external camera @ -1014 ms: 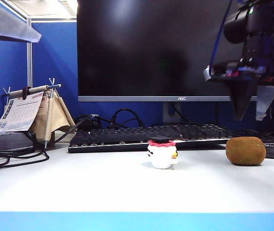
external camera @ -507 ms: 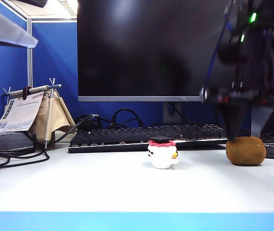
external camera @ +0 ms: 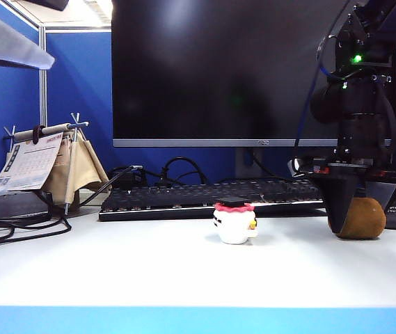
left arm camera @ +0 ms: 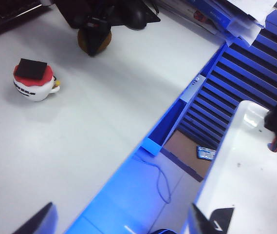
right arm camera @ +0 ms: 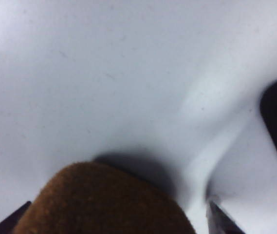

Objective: Place the kiwi on top of the doll with a flat head.

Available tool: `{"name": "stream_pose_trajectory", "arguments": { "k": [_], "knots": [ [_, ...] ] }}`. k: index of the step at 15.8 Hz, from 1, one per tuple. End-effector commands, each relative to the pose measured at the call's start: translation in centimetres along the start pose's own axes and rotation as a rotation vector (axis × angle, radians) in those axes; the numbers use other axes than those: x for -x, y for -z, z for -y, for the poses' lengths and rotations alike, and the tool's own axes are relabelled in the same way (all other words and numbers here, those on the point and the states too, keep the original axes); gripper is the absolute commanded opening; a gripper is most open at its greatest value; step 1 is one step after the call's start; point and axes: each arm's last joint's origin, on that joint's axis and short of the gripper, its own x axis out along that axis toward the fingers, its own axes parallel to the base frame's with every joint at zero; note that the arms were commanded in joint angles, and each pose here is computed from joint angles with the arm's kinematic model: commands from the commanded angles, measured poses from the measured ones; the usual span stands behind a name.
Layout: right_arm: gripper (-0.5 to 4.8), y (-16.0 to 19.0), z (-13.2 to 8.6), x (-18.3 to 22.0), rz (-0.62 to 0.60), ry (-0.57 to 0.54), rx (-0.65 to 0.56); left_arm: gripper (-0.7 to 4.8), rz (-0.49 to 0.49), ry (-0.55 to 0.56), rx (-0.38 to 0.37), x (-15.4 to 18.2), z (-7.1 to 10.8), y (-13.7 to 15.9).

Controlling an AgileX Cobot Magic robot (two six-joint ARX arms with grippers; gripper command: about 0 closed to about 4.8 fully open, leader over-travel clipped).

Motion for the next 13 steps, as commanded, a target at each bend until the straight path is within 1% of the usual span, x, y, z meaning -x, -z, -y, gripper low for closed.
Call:
{"name": "stream_pose_trajectory", "arguments": {
  "k": [1,3,6,8,9,11,13],
  "knots": [
    [4.79,0.14,-0.17,0.36,-0.009,-0.006,-0.028,3.5,0.022,-0.038,-0.009,0.08,-0.07,-0.26],
    [4.79,0.19,-0.24,0.36,-0.011,-0.019,-0.059,3.5,0.027,-0.038,-0.015,0.07,-0.07,-0.32],
    [4.09,0.25,-0.28,0.44,-0.014,-0.026,-0.067,3.5,0.035,-0.038,-0.017,0.08,-0.06,-0.39],
    [3.1,0.26,-0.32,0.57,-0.009,-0.033,-0.067,3.5,0.034,-0.037,-0.016,0.08,-0.06,-0.39],
    [2.52,0.3,-0.45,0.6,-0.005,-0.069,-0.071,3.5,0.034,-0.037,-0.013,0.08,-0.06,-0.38],
    [2.52,0.35,-0.57,0.62,-0.006,-0.097,-0.085,3.5,0.031,-0.037,-0.011,0.08,-0.07,-0.35],
    [2.52,0.39,-0.93,1.08,0.022,-0.181,-0.091,3.5,0.027,-0.038,0.006,0.08,-0.07,-0.31]
  ]
}}
